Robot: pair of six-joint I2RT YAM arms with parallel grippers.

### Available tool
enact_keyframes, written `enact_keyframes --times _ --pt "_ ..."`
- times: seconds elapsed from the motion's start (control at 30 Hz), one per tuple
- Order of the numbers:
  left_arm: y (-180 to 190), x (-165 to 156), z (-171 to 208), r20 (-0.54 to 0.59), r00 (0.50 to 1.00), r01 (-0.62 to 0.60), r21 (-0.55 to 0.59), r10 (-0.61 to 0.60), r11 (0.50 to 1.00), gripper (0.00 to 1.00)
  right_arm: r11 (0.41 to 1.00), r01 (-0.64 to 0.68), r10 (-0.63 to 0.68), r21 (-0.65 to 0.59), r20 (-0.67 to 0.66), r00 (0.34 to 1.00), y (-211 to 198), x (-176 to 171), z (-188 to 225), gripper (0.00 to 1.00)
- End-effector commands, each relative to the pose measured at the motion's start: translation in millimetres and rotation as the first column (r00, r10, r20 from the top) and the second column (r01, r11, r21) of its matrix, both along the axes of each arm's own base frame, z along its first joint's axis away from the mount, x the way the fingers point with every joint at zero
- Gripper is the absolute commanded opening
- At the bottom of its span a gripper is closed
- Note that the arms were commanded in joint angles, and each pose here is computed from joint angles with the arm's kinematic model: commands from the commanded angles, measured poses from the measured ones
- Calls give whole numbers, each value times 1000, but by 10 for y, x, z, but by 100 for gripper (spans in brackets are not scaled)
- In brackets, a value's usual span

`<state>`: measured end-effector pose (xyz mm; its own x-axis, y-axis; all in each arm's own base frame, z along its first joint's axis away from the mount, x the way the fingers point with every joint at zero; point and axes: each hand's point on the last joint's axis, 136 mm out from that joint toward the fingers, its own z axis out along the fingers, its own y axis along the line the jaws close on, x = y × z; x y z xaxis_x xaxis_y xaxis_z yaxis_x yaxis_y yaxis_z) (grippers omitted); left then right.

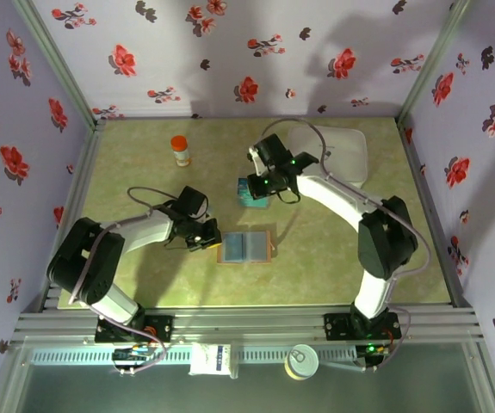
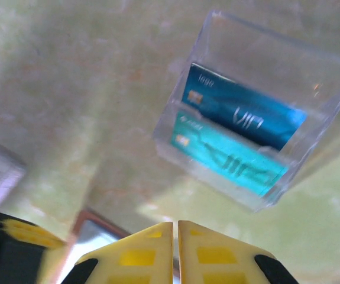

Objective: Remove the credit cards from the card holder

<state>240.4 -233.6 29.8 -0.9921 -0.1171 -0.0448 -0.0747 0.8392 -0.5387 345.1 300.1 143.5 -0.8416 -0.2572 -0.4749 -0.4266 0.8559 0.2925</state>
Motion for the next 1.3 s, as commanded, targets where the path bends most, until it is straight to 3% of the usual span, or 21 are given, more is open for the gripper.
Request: enact_keyframes --times 0.0,0.17,0.5,0.7,0.9,1.27 --pt "-101 30 30 -2 1000 12 -22 -12 1000 2 969 191 -179 156 -87 980 118 -110 88 11" --pt "-96 7 -25 -12 1000 19 -6 -19 1000 1 942 283 -233 181 -256 938 152 -492 -110 11" --pt "-19 -58 -145 -35 999 19 35 -18 999 0 952 272 -205 142 -365 908 280 -1007 -460 23" --pt "32 -105 -180 -47 999 21 56 -18 998 0 957 254 -177 141 -410 895 411 -1161 -613 28" --pt "60 -121 -215 -52 998 21 72 -17 997 0 964 231 -150 135 -443 884 537 -1257 -779 23" --pt "81 -110 -233 -50 999 21 88 -17 996 0 971 221 -154 88 -477 865 566 -1302 -1084 23"
